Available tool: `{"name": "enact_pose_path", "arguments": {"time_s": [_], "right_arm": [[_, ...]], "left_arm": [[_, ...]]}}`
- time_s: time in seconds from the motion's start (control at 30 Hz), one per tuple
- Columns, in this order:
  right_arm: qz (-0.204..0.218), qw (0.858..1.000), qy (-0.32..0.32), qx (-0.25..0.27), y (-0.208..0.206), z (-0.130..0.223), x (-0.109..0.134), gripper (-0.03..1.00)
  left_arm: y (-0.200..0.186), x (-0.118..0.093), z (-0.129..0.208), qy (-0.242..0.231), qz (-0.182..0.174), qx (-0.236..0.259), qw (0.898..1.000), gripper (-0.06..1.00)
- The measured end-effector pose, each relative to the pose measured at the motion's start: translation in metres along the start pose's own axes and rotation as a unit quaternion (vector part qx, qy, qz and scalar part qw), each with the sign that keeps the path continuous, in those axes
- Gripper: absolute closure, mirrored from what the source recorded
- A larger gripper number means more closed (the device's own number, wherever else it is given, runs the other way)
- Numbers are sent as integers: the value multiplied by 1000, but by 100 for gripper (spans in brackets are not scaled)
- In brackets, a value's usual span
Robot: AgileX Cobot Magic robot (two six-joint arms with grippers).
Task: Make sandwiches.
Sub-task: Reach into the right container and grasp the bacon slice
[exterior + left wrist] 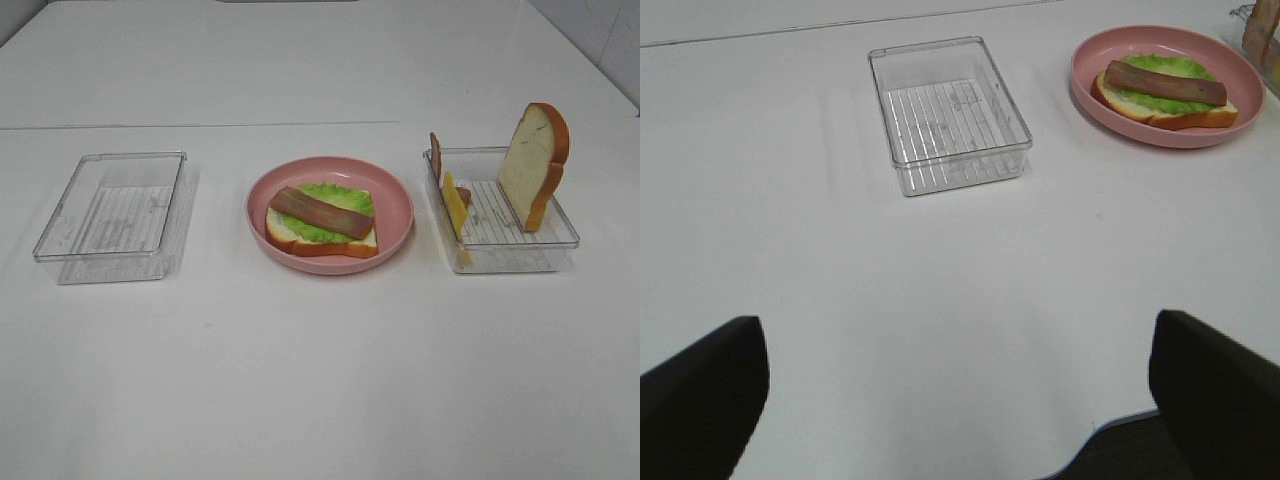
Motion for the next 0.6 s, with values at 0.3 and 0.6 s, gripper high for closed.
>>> {"name": "enact_pose_path", "arguments": {"time_s": [0.3, 0.6], "right_arm": [[0, 1000, 0, 0, 0, 0, 0, 17], [0, 1000, 0, 0, 0, 0, 0, 17]], "left_arm": [[0, 0, 0, -3, 0, 0, 1000, -3], [1, 1, -2, -20, -35, -6, 999, -3]]}}
Point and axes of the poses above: a point on each arm's last joint axis where the gripper is mounted, y pointing out along that axis toward the gripper, x along the wrist's bending axis when the last joint is at zero, z = x × y, the point moved 2 cm from there along y, pointing out along that axis toward the gripper, and after that the axes turned 1 degree about y, right-handed, at the moved point
